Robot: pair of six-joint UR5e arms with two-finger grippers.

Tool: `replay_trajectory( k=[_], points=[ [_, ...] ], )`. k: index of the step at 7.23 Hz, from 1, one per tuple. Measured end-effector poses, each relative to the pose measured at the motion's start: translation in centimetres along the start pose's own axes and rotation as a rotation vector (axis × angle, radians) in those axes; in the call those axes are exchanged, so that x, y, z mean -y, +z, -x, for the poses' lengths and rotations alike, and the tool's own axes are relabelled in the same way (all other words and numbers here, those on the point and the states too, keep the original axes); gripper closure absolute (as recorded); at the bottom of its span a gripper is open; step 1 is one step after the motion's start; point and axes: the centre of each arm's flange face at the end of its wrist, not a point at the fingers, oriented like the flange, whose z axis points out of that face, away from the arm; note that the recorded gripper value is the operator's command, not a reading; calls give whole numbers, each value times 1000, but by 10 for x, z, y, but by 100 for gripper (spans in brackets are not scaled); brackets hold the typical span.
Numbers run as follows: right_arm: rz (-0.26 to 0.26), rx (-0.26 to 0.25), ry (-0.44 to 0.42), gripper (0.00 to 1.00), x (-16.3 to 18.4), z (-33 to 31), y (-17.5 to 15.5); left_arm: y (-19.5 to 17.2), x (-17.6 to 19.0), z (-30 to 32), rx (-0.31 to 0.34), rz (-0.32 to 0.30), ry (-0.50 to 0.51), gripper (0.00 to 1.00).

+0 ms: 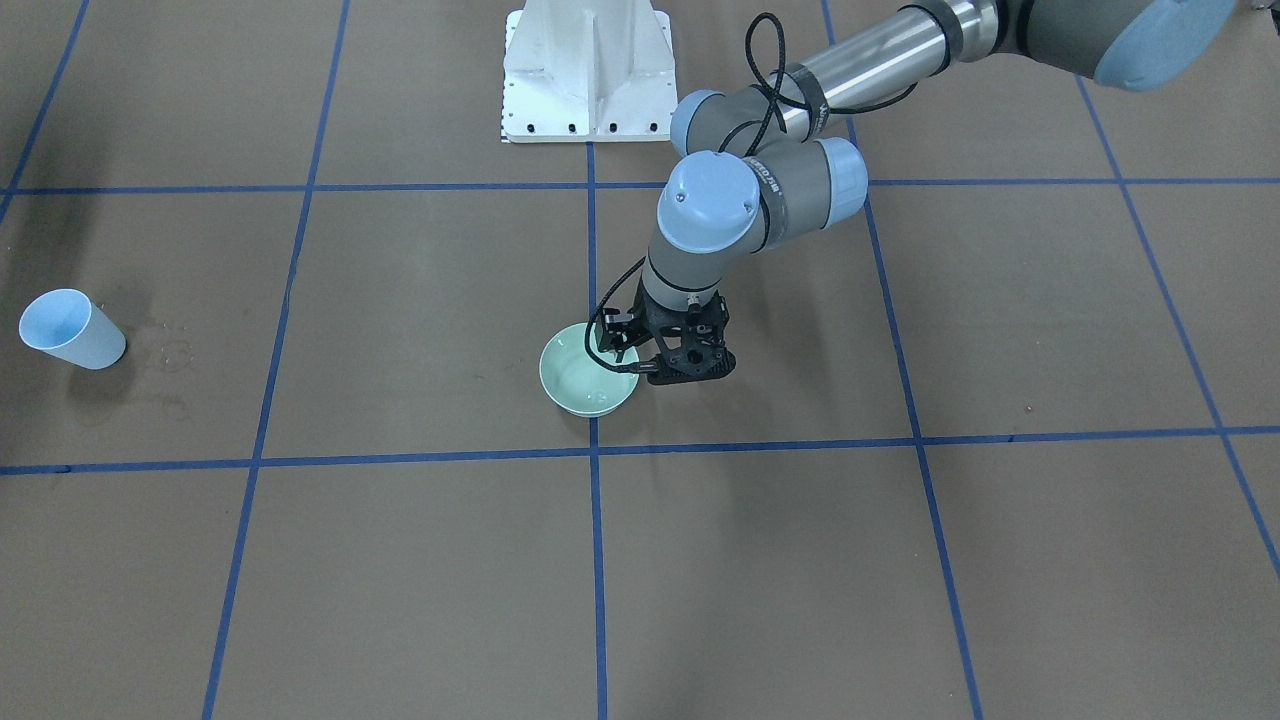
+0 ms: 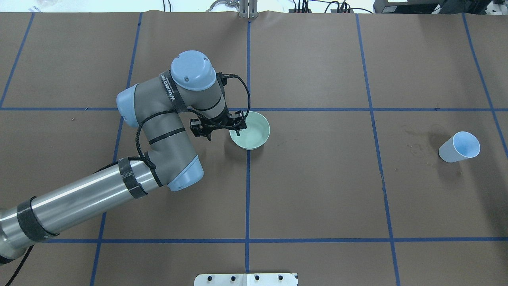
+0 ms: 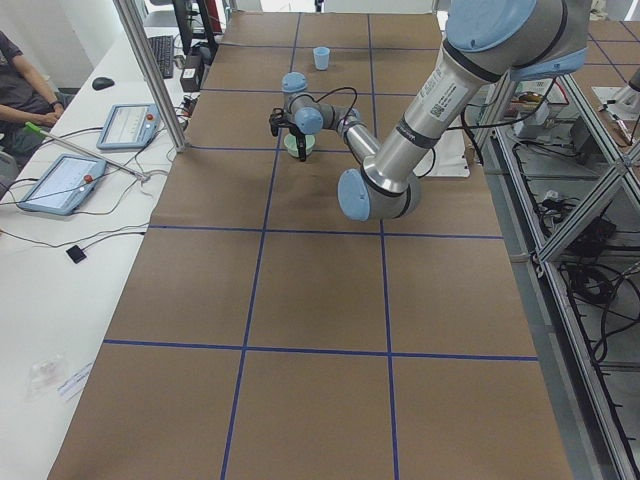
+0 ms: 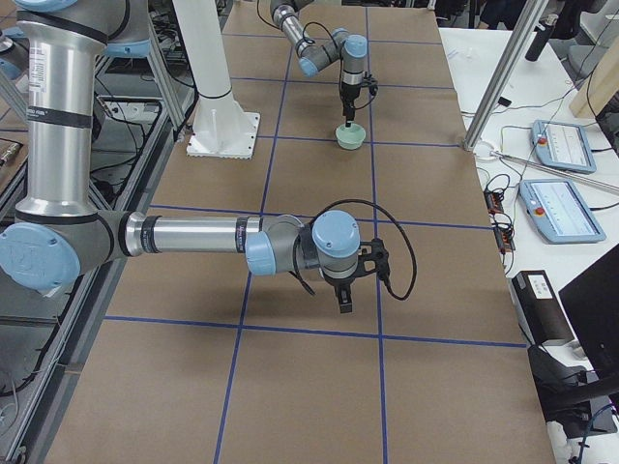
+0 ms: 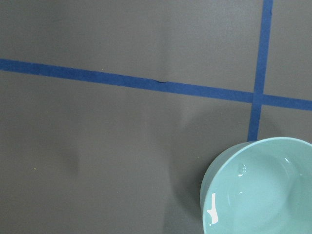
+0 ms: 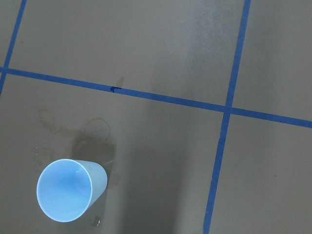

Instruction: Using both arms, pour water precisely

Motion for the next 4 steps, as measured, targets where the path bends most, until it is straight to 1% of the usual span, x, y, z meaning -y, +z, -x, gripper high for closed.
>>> replay_trajectory(
  k=[1,2,3,4],
  points=[
    [0,0,0,1,-1,0,0,5,2,1,-1,0,0,54],
    [0,1,1,1,-1,0,0,11,4,3,-7,-2,-4,90],
    [1,1,2,1,-2,0,0,13,5,3,-11,-3,-18,100],
    [2,1,3,1,-2,-1,0,11,5,1,-21,-5,-28,100]
  ],
)
